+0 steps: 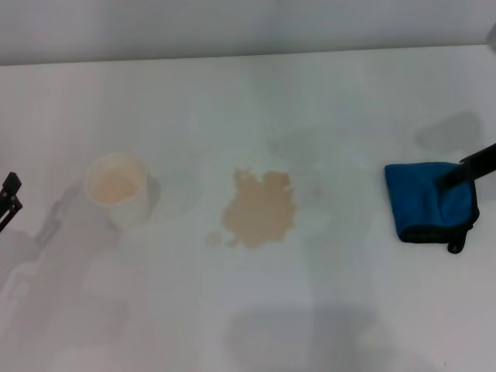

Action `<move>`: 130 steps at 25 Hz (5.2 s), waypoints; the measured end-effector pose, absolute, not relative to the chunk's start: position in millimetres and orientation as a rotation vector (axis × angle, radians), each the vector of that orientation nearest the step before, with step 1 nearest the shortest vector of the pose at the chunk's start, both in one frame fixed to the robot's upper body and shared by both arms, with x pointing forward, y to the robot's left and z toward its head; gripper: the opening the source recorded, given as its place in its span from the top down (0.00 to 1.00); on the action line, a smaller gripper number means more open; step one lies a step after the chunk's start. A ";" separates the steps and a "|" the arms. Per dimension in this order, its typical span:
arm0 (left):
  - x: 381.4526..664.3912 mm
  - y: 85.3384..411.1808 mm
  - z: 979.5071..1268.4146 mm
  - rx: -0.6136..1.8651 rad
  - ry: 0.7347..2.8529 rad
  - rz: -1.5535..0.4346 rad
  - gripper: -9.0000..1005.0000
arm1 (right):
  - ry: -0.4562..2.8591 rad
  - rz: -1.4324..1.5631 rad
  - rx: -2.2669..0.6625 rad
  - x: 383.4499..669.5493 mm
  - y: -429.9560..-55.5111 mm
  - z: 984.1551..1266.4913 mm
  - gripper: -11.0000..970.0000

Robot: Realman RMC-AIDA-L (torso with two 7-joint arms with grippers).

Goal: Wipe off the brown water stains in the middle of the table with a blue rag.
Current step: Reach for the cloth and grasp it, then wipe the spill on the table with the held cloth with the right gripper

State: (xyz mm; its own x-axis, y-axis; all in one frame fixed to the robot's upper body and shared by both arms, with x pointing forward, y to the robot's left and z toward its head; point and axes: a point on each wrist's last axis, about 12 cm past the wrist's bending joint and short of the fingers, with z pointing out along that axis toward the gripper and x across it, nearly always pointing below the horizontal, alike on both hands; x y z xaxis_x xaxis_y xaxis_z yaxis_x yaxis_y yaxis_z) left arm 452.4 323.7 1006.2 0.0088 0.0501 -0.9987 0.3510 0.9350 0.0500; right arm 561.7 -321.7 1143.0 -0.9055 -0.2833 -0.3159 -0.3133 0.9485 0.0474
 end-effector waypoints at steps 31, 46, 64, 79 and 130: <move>454.0 322.5 1010.1 0.347 1.518 -0.234 0.13 | 2.864 -0.004 -0.647 550.7 -267.0 1106.2 0.28; 455.1 321.3 1010.5 0.346 1.515 -0.237 0.13 | 2.878 -0.071 -0.684 550.7 -273.9 1105.3 0.62; 455.2 322.0 1010.8 0.348 1.515 -0.234 0.13 | 2.769 0.020 -0.816 555.3 -244.1 1122.9 0.85; 458.0 319.8 1011.8 0.357 1.508 -0.240 0.13 | 2.571 0.105 -1.253 556.3 -129.5 1128.0 0.85; 473.4 316.4 1019.5 0.377 1.481 -0.237 0.13 | 2.482 -0.299 -1.308 632.5 -119.7 1123.4 0.86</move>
State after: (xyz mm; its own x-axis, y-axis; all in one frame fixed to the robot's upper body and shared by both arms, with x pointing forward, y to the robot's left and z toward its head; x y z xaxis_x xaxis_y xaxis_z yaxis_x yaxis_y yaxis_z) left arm 473.4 316.4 1019.5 0.0821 0.0749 -0.9938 0.3811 0.9190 0.1008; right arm 632.5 -119.7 1123.4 -0.5304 -0.8282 -0.1811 -0.7615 0.5594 -0.3275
